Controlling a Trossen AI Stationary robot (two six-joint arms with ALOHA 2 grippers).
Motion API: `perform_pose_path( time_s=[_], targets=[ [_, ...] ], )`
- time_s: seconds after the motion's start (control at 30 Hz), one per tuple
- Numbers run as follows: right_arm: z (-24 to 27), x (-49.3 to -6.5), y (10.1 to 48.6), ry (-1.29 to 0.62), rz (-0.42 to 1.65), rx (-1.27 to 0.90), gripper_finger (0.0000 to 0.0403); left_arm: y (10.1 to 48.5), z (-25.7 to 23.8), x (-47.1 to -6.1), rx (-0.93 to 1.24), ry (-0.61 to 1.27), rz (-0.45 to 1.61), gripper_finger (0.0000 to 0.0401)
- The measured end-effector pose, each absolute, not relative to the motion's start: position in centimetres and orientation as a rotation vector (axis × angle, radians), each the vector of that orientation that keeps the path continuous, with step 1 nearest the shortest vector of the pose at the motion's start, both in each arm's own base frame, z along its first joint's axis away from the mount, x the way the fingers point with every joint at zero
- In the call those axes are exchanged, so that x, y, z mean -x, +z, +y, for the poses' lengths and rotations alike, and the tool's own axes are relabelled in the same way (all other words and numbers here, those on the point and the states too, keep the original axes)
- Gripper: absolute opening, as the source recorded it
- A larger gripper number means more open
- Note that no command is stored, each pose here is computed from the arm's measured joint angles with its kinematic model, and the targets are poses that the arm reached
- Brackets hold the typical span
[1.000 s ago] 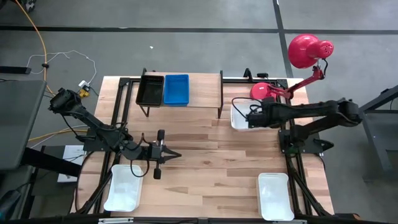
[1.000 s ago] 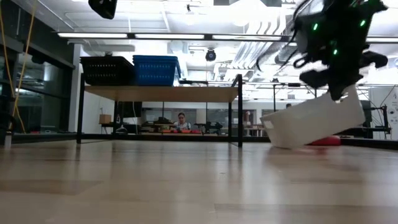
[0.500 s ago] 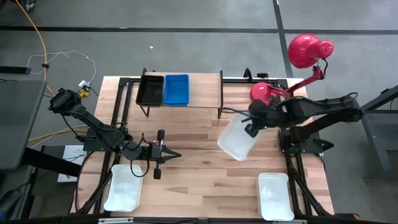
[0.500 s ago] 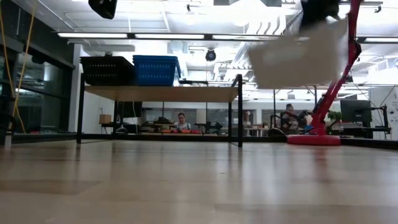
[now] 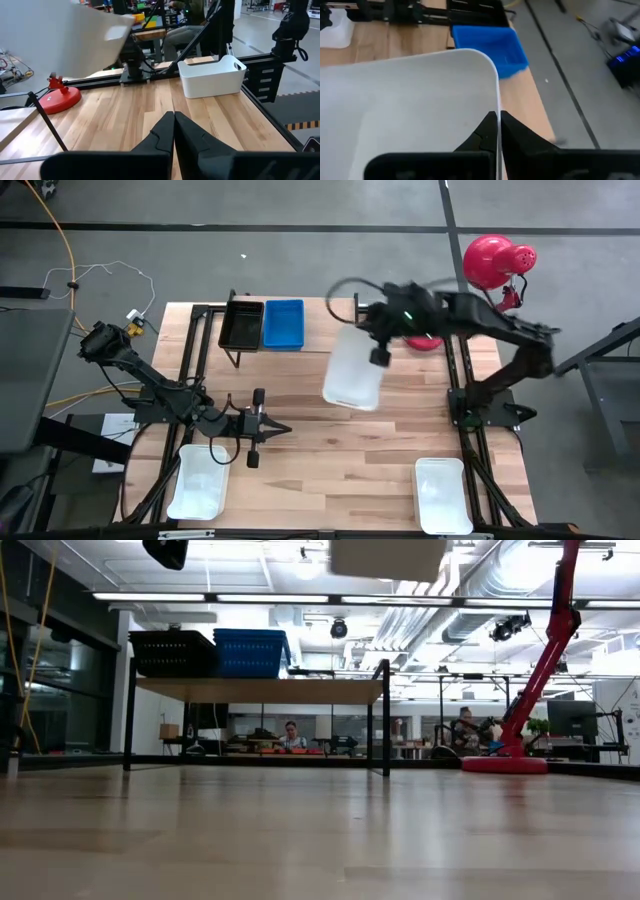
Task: Stack baskets on shelf by color
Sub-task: Put the top right white bin on the shelf
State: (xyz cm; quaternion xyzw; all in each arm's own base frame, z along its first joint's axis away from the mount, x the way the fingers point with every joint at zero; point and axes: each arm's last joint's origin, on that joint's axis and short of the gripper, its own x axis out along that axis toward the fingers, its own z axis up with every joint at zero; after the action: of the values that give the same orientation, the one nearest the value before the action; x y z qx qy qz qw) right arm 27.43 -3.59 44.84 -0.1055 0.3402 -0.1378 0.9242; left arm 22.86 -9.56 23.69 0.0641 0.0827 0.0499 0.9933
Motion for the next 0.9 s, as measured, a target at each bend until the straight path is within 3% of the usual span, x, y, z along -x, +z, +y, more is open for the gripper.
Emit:
perform_pose_path(
  time_s=[0.17,0.4,0.9],
  targets=[
    [-7.8,-31.3,45.2,-0.167,0.708,0.260,0.0000,23.7,-9.6,-22.9,-0.129,0.100,0.166,0.0000],
    [-14.0,-34.2,44.1,-0.154,0.771,0.214,0.0000,23.7,-9.6,-22.9,-0.129,0.100,0.166,0.0000],
    [-22.7,-35.7,39.2,-0.206,0.851,0.069,0.0000,23.4,-9.6,-22.8,-0.108,0.102,0.188,0.0000]
  ],
)
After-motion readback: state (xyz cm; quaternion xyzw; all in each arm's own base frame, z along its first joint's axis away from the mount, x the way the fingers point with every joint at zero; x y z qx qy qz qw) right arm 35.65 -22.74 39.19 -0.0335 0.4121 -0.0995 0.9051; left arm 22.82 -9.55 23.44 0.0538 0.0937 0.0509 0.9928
